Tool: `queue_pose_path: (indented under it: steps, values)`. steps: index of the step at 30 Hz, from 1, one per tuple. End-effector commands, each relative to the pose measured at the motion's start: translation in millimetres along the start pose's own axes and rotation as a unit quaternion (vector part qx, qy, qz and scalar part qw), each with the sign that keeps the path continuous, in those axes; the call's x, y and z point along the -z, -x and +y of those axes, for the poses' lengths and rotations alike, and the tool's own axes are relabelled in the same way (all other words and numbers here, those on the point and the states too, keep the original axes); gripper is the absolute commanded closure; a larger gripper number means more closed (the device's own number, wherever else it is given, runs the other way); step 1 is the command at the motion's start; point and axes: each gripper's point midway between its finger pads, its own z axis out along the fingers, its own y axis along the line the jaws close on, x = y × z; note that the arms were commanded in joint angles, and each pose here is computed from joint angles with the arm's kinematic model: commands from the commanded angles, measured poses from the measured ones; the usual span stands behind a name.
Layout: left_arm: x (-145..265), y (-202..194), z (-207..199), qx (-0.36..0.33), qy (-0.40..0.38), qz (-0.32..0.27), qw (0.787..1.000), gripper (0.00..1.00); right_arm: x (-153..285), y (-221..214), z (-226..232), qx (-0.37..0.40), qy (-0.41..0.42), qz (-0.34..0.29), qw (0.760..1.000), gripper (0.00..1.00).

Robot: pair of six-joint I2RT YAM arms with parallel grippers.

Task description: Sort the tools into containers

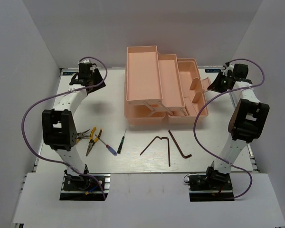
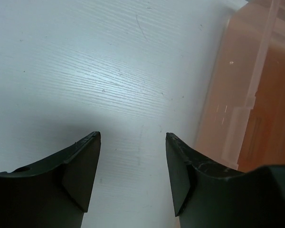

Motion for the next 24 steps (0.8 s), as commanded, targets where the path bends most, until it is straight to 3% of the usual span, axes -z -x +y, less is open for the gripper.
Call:
queue_pose_path:
  steps: [1,4,5,6,8,9,12,13,16,17,18,19,20,21,24]
  values:
    - [32.4,24.0,-2.8,-0.002,-0.019,-0.034,0.999,0.33,16.3,15.1,-7.1,0.017,-0.023,-0.029,0.999,1.00]
    - [39.0,20.6,-4.7,-0.002,-0.029,-0.031,0.999,0.31,15.8,12.0,-2.4,0.023,-0.007,-0.018,1.000,0.97]
    - [48.0,26.6,-8.4,-0.008,-0.038,-0.041,0.998,0.29,19.5,15.5,-1.9,0.025,-0.010,-0.019,0.999,0.59]
    - [54.2,24.0,-11.6,-0.011,-0.040,-0.037,0.998,0.27,23.2,11.5,-3.4,0.035,-0.016,-0.007,0.999,0.40]
    - [69.1,21.6,-20.6,-0.031,-0.053,-0.034,0.998,0.23,36.9,12.9,-15.4,0.054,-0.060,-0.008,0.997,0.15]
    - [82.8,22.6,-23.2,-0.031,-0.064,-0.039,0.997,0.22,51.1,18.6,-14.0,0.060,-0.077,-0.020,0.995,0.09]
    - [95.8,-2.7,-15.0,-0.039,-0.059,-0.016,0.997,0.20,89.3,16.5,-22.8,0.124,-0.124,-0.045,0.984,0.09]
    - [102.5,-21.8,-7.6,-0.040,-0.058,0.003,0.998,0.12,97.0,11.9,-22.6,0.137,-0.128,-0.043,0.981,0.09]
    - [105.9,-68.4,11.1,-0.045,-0.043,0.046,0.997,0.17,120.7,-38.1,-6.9,0.219,-0.079,-0.014,0.972,0.29]
    - [115.5,-75.4,11.2,-0.048,-0.048,0.043,0.997,0.21,134.1,-43.7,14.3,0.268,-0.037,-0.026,0.962,0.40]
    - [117.2,-82.4,12.6,-0.043,-0.054,0.042,0.997,0.31,139.1,-72.8,31.6,0.280,0.014,-0.019,0.960,0.69]
    - [116.3,-104.3,19.1,-0.047,-0.049,0.063,0.996,0.36,155.0,-103.4,47.3,0.311,0.054,0.015,0.949,0.88]
    - [117.5,-109.3,21.8,-0.048,-0.048,0.066,0.996,0.45,159.1,-119.3,57.6,0.342,0.086,0.027,0.935,1.00]
    - [118.3,-119.0,26.7,-0.048,-0.043,0.077,0.995,0.66,172.1,-147.3,87.8,0.345,0.158,0.024,0.925,1.00]
    - [121.7,-138.7,27.8,-0.055,-0.047,0.097,0.993,0.93,181.6,-204.0,121.2,0.324,0.245,0.068,0.911,1.00]
